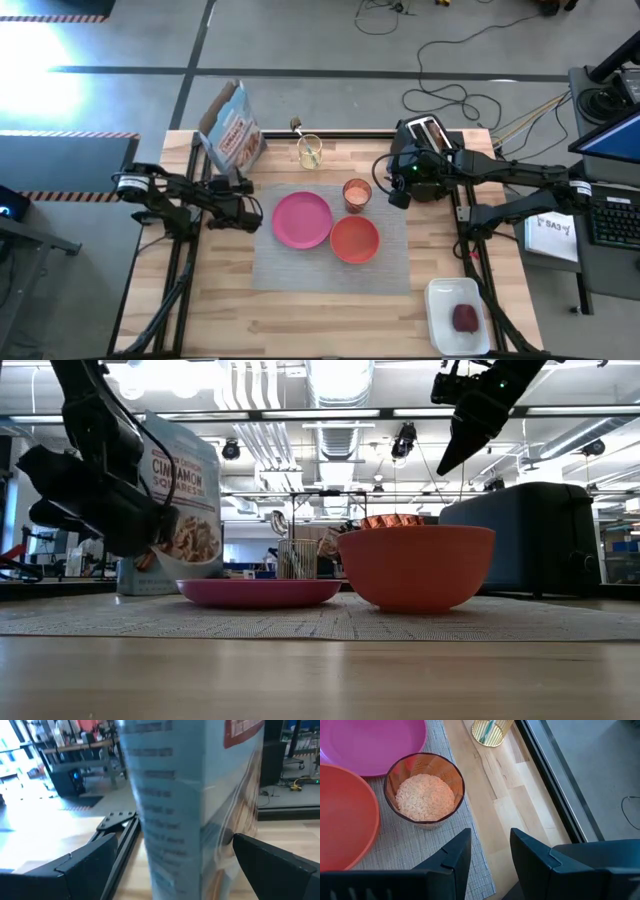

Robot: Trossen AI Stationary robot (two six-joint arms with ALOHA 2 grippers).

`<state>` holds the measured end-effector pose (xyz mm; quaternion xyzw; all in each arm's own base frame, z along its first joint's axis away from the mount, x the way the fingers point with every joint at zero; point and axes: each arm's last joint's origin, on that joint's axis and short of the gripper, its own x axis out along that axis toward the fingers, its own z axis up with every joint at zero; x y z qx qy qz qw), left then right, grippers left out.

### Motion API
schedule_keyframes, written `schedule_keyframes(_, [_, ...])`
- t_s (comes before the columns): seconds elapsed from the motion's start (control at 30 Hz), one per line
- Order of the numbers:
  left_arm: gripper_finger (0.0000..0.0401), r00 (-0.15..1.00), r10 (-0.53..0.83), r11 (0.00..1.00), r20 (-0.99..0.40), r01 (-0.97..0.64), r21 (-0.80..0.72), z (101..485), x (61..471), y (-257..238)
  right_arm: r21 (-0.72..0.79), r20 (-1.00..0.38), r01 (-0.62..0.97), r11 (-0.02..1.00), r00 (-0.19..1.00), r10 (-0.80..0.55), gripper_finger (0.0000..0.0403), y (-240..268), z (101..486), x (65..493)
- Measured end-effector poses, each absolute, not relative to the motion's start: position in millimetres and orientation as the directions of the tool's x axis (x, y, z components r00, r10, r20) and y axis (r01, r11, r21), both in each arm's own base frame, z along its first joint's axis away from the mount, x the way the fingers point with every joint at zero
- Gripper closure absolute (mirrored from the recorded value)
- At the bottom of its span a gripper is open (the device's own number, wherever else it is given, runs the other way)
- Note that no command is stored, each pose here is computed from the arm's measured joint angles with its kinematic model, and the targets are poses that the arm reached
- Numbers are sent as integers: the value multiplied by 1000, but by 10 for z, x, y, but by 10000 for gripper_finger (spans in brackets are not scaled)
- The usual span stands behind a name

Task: Arrange a breakfast setting
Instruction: Pour the cereals from the cereal box in the orange bowl

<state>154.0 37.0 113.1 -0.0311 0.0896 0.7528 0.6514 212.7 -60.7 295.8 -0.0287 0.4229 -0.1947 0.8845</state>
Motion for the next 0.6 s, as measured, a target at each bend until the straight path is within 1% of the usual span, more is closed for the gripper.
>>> schedule_keyframes(0.23, [23, -151, 981, -132, -125, -980, 147, 1092, 1646, 465, -216, -737, 319, 923, 567, -369, 275, -607, 2959, 2127])
schedule_keyframes(0.6, [23, -147, 979, -127, -140, -982, 143, 1057, 1870, 568, -215, -737, 320, 922, 566, -369, 275, -607, 2958, 2127])
